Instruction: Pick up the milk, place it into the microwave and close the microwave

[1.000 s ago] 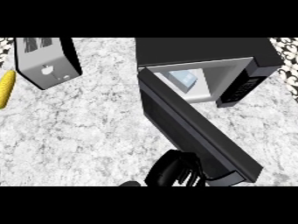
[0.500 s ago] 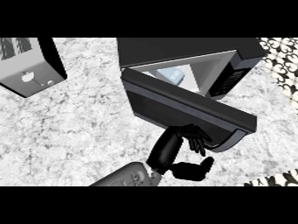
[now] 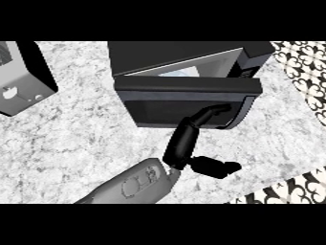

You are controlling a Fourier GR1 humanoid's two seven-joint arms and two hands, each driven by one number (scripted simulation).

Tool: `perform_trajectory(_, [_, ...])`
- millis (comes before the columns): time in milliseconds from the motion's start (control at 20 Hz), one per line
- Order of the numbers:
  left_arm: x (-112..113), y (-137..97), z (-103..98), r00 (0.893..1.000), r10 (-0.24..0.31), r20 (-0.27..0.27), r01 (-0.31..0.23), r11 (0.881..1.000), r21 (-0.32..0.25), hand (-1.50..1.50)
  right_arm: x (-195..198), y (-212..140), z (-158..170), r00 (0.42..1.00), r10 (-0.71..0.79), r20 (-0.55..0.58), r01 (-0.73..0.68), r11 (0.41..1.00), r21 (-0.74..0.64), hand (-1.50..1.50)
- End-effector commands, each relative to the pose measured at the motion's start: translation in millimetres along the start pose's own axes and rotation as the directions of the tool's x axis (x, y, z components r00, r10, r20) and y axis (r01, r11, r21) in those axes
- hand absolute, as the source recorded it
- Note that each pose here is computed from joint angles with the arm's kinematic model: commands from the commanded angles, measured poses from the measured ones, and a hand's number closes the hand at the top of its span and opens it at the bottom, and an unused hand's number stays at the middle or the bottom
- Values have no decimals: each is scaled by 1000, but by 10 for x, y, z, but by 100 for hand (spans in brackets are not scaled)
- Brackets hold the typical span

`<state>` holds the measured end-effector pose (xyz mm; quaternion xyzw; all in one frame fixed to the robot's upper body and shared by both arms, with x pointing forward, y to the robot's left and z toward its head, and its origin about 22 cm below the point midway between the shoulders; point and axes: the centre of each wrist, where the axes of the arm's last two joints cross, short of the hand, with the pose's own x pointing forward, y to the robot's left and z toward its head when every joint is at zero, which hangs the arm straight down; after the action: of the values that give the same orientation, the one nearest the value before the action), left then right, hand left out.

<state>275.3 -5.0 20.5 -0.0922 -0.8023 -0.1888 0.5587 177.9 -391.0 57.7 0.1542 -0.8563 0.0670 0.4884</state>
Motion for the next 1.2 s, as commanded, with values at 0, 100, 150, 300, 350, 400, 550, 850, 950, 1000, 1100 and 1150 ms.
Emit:
perform_trajectory(0, [62,72,-200,1000,3,29,-4,998,57,-150,57,-40,-94,999,-23,25,22,999,41,-150])
perform_trajectory(100, [62,69,-228,999,-7,35,5,998,62,-150,73,-34,-142,999,-27,28,26,998,54,-150])
perform_trajectory(150, [82,71,-257,999,-8,43,5,998,67,-150,77,-21,-189,998,-47,46,43,996,72,-150])
perform_trajectory(300, [98,105,-342,999,-9,47,5,996,88,-150,122,-64,-244,998,-52,38,48,994,97,-150])
perform_trajectory(350, [99,119,-366,999,-7,41,3,995,102,-150,108,-43,-244,997,-70,44,65,993,99,-150])
perform_trajectory(400, [119,124,-397,998,-7,55,2,995,100,-150,167,-80,-303,997,-59,53,53,993,108,-150])
perform_trajectory(550, [156,150,-495,998,-14,59,7,994,112,-150,180,-69,-382,995,-75,64,66,989,134,-150])
perform_trajectory(850, [125,192,-565,998,-19,56,12,991,134,-150,210,-80,-462,993,-105,59,94,982,163,-150])
perform_trajectory(950, [133,200,-586,998,-12,58,4,990,143,-150,237,-118,-487,993,-94,68,84,985,148,-150])
perform_trajectory(1000, [143,199,-599,998,-15,62,6,989,147,-150,259,-101,-529,993,-96,72,83,982,170,-150])
perform_trajectory(1100, [123,217,-606,997,-19,70,7,986,164,-150,255,-118,-513,993,-99,65,87,982,165,-150])
perform_trajectory(1150, [122,207,-611,996,-32,78,20,988,153,-150,267,-142,-536,993,-94,64,84,985,154,-150])
